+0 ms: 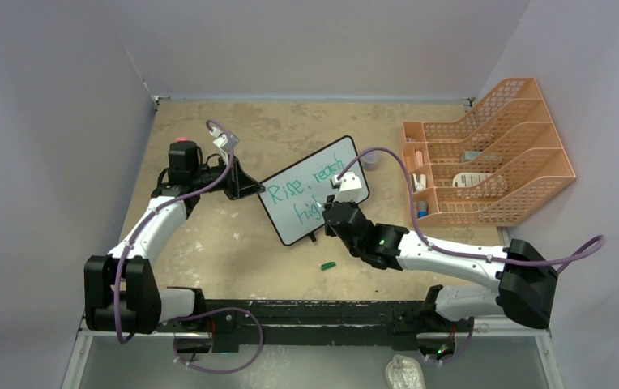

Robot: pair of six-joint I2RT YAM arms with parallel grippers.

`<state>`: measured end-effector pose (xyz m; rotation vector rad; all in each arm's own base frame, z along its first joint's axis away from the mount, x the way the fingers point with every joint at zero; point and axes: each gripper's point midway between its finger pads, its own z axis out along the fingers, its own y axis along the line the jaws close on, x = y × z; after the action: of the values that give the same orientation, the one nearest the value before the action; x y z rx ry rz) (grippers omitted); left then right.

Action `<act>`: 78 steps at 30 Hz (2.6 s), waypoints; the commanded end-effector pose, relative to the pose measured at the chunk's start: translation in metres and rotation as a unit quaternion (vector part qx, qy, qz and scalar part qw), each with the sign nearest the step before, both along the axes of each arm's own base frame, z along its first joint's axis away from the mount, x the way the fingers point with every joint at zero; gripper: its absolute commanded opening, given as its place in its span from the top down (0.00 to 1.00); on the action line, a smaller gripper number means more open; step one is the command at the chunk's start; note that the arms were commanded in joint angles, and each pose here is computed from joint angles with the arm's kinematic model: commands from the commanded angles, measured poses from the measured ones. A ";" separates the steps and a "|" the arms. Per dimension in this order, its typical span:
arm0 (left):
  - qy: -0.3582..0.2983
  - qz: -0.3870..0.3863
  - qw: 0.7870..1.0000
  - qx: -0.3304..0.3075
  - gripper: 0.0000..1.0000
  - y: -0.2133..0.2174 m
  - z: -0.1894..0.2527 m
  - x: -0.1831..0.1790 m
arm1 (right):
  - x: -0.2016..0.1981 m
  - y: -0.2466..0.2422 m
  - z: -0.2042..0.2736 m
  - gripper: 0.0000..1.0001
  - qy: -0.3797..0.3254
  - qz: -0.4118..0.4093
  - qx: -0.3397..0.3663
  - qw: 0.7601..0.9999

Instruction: Write a sentence on the whiteboard

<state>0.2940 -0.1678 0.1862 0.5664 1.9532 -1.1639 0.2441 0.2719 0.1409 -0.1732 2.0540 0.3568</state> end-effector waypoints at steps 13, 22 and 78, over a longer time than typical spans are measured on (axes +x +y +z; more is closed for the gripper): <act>-0.015 -0.003 1.000 0.013 1.00 -0.001 0.000 0.005 | 0.017 -0.003 0.028 1.00 -0.037 -0.038 0.025 0.998; -0.016 -0.003 1.000 0.013 1.00 -0.001 0.001 0.005 | 0.016 -0.010 0.022 1.00 -0.028 -0.047 0.021 0.998; -0.015 -0.001 1.000 0.014 1.00 0.000 0.000 0.005 | 0.008 -0.032 0.017 1.00 -0.011 -0.049 0.041 0.998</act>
<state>0.2939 -0.1679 0.1862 0.5664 1.9534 -1.1645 0.2476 0.2412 0.1468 -0.0502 2.0552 0.3385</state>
